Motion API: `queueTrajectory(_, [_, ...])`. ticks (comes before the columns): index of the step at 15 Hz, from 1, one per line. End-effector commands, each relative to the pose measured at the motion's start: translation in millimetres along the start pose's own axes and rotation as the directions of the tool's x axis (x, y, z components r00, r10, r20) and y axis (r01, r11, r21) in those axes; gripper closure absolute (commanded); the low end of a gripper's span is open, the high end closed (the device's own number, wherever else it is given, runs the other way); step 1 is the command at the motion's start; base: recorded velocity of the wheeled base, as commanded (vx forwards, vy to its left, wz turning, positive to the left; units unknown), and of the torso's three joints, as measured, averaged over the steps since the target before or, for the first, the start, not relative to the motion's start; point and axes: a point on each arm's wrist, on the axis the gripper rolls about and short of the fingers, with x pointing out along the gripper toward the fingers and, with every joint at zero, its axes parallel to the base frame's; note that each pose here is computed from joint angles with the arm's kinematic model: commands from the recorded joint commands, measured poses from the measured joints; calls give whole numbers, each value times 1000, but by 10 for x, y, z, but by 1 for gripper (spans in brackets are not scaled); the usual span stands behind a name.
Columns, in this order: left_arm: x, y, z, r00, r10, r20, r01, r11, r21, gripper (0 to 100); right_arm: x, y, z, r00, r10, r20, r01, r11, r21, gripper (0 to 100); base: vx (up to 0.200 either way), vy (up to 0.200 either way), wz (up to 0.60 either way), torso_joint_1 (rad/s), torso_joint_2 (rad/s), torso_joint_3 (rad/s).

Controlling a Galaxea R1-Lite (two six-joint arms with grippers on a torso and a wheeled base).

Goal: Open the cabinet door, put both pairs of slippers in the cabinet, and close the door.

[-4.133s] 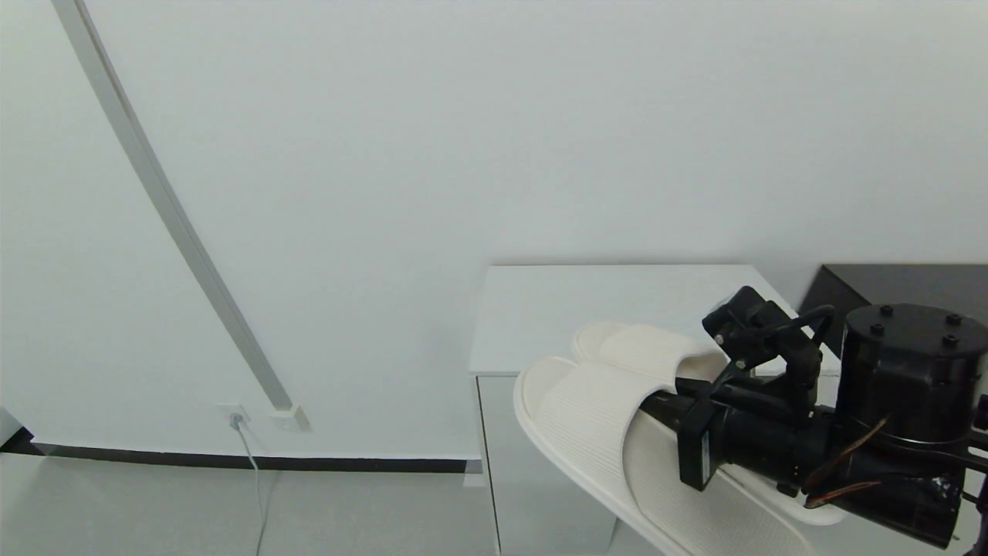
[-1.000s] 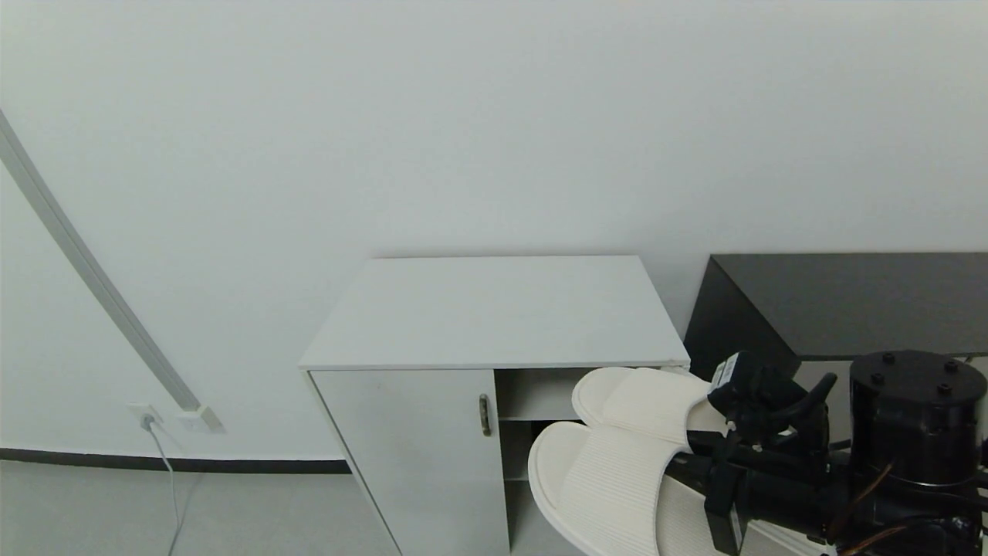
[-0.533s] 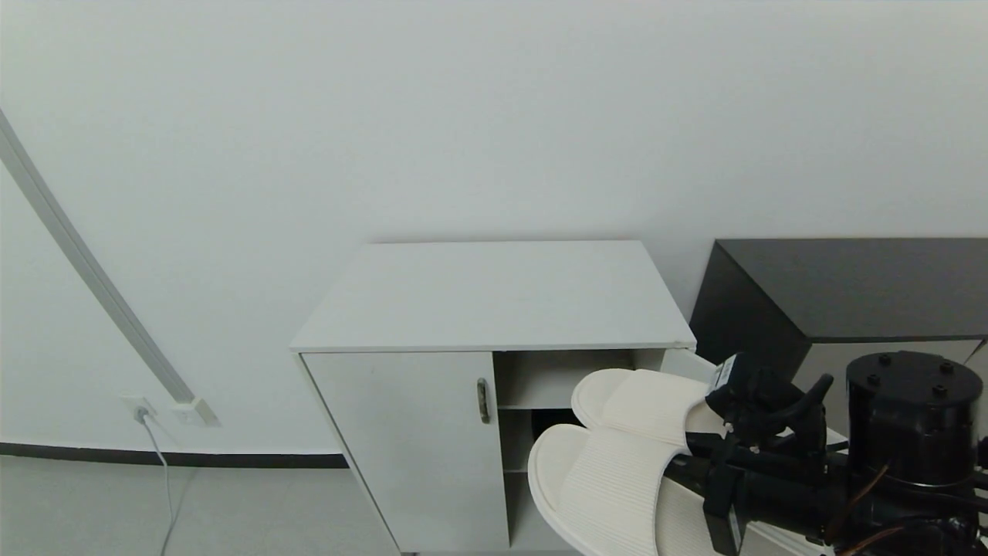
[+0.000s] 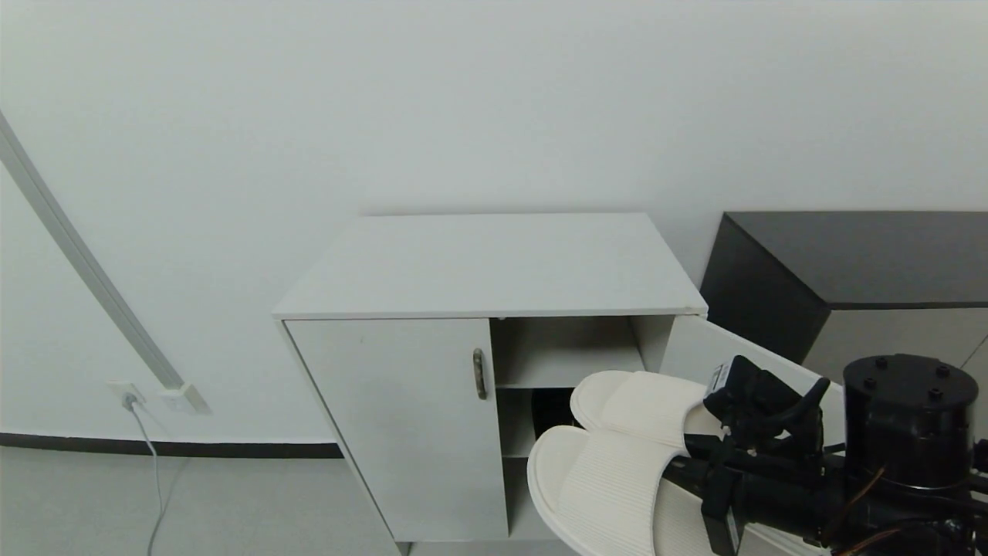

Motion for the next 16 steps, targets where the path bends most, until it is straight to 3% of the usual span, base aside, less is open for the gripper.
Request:
queueTrajectory(1, [1,0,1,1000,0,-1,0,1000,0,100,4,2,-4,1000,1,-2,-1,1000,0,100,0,0,0,-222,544,320])
queueTrajectory(16, [1,0,1,1000,2,-1,-2,1000,-2,100,-5,17,-21,1000,3,3,-3,1000,-6,100,0,0,0,-175,502,324])
